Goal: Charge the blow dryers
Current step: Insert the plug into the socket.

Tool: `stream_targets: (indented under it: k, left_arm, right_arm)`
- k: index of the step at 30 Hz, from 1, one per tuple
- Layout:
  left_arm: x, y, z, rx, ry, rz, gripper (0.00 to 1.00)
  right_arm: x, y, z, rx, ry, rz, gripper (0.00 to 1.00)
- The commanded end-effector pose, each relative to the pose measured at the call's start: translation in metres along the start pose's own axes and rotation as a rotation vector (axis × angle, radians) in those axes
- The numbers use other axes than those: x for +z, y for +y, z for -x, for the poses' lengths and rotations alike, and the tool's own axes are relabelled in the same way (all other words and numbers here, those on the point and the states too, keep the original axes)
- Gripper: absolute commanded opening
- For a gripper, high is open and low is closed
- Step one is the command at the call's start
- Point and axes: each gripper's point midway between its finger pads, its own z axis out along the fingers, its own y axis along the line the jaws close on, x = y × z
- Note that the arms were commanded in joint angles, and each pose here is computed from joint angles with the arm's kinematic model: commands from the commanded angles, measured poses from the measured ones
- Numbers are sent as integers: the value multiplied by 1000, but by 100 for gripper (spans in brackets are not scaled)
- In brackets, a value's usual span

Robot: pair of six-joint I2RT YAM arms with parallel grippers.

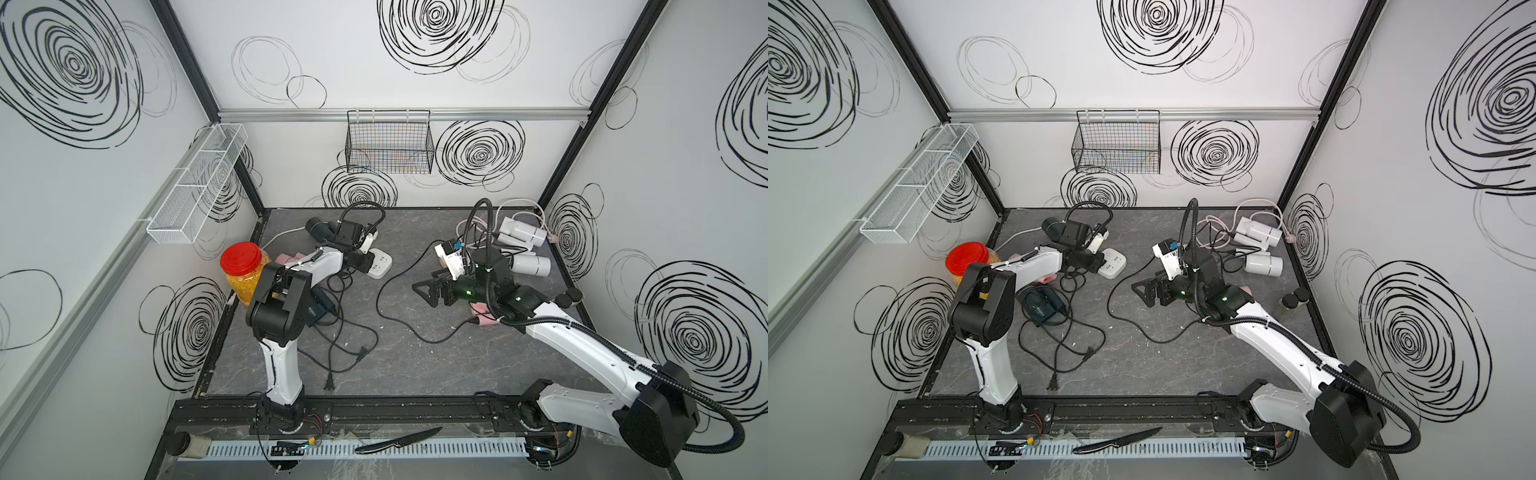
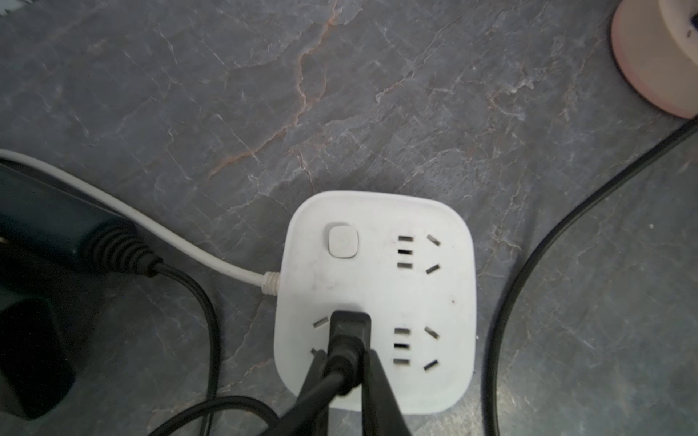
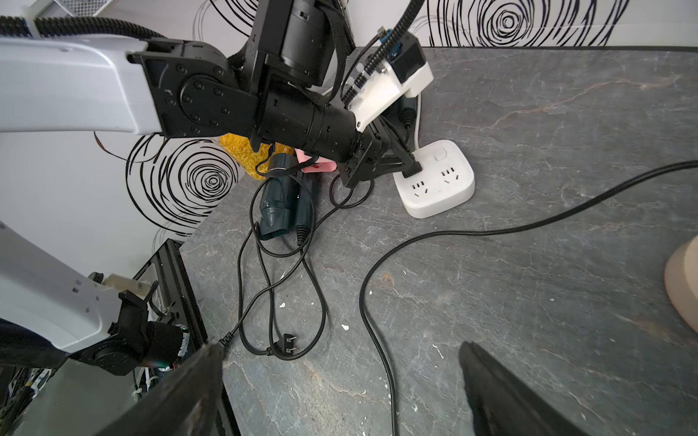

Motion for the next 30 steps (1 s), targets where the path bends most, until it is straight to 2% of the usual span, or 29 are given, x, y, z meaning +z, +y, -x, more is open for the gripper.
stream_targets:
  k: [1, 3, 8, 21, 24, 30]
  left_arm:
    - [6, -14, -31, -129, 68, -88, 12]
    - [7, -13, -32, -134, 72, -65, 13]
    - [13, -18, -38, -39, 140, 21, 12]
    - [26, -23, -59, 55, 269, 107, 12]
    - [25, -19, -51, 58, 281, 121, 14]
    - [8, -22, -10, 41, 199, 109, 18]
  right_arm:
    - [-5, 2, 4, -8, -26, 7, 100]
    - [-5, 1, 4, -8, -26, 1, 100]
    - [-6, -1, 3, -9, -28, -2, 100]
    - [-6, -1, 3, -7, -28, -3, 100]
    - [-6, -1, 2, -5, -25, -4, 100]
    - [-9, -1, 5, -8, -35, -8, 100]
